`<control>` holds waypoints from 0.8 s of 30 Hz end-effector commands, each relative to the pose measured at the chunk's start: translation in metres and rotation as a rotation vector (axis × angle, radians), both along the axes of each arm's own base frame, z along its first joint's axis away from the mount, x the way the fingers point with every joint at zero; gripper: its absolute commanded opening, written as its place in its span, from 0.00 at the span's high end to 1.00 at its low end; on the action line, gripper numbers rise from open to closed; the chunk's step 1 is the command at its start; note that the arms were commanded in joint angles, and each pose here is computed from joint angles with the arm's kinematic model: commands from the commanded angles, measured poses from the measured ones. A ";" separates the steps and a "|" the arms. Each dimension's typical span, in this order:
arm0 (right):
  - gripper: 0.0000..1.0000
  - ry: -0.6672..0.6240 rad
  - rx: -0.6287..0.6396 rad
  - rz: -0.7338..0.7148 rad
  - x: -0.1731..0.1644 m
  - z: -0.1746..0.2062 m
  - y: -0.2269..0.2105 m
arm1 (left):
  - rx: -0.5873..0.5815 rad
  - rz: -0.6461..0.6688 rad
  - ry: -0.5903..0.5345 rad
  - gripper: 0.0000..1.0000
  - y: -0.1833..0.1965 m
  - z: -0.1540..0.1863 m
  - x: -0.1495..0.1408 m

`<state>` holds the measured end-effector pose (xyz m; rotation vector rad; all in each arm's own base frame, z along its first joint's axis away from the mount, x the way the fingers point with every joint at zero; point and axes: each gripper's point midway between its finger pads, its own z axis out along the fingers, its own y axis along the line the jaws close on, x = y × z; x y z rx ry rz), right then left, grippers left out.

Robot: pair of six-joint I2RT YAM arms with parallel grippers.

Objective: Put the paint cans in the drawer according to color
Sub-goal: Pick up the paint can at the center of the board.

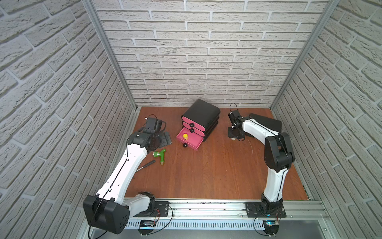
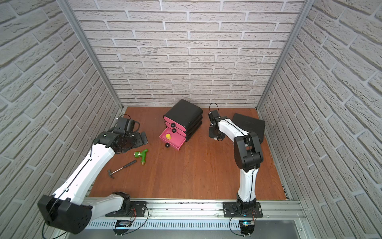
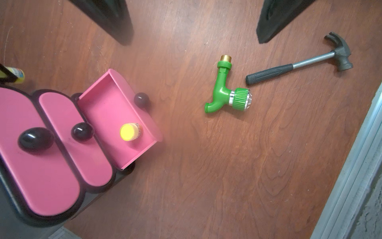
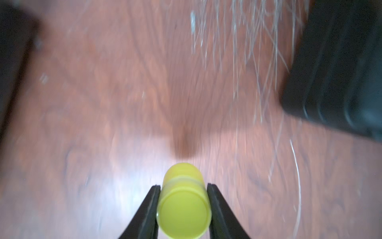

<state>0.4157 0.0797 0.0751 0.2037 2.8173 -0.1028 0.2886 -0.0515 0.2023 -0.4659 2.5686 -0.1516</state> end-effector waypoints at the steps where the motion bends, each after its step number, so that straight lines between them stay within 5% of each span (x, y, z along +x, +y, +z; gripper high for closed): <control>1: 0.70 -0.064 0.046 0.135 -0.022 0.028 0.034 | -0.040 -0.030 -0.004 0.02 -0.003 -0.005 0.005; 13: 0.70 -0.106 0.128 0.530 -0.099 0.060 0.141 | -0.236 0.000 -0.038 0.02 -0.001 -0.006 -0.003; 24: 0.70 -0.181 0.011 0.811 -0.088 0.068 0.218 | -0.266 0.033 -0.031 0.02 0.007 -0.006 -0.007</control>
